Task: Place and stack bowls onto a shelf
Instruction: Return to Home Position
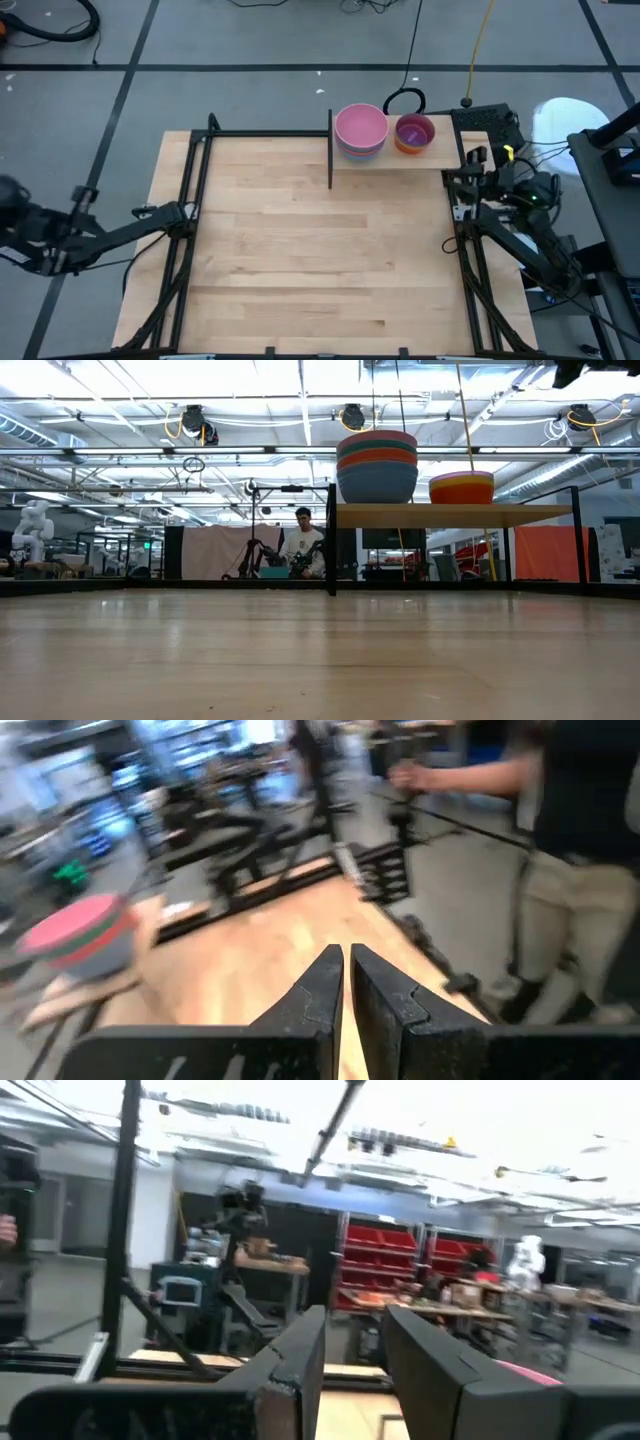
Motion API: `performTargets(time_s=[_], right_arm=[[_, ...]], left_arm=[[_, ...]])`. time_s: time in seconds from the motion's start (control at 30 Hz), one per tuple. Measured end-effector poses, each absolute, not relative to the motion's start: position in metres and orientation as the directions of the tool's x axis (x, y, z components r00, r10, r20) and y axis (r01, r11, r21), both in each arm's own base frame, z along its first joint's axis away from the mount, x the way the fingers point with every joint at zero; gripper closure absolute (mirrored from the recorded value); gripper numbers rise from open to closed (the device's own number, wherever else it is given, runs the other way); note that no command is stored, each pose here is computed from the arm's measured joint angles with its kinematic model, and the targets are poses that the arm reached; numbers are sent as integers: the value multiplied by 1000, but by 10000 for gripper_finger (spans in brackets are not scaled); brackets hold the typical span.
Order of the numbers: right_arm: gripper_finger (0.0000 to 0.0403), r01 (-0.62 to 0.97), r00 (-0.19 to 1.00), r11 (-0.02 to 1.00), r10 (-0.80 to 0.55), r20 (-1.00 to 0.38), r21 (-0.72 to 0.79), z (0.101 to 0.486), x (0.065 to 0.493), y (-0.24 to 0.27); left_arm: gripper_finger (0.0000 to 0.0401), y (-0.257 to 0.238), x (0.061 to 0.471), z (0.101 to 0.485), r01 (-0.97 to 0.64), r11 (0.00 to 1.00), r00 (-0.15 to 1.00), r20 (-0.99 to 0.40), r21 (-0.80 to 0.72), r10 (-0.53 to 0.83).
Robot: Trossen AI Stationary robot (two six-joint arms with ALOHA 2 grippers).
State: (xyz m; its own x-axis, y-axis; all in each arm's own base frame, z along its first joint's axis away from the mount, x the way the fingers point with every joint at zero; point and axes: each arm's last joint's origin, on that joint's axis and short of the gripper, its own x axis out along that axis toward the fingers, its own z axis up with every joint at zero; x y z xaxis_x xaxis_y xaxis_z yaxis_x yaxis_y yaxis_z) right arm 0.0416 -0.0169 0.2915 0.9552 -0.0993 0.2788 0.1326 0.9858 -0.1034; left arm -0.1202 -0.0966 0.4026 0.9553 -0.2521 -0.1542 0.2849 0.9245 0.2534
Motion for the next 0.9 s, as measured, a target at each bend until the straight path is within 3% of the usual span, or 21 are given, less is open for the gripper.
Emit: performTargets(time_s=[0.23,0.43,0.9], right_arm=[[305,68,945,991,-25,326,-118,280,49,-22],[305,8,950,996,18,312,-84,272,52,-24],[305,-63,956,996,77,284,-57,270,53,-23]], left_arm=[[370,-79,-79,390,486,816,874,-171,313,-455],[370,-53,-34,371,504,828,863,-175,245,-474],[370,4,53,317,537,831,841,-13,147,-541]])
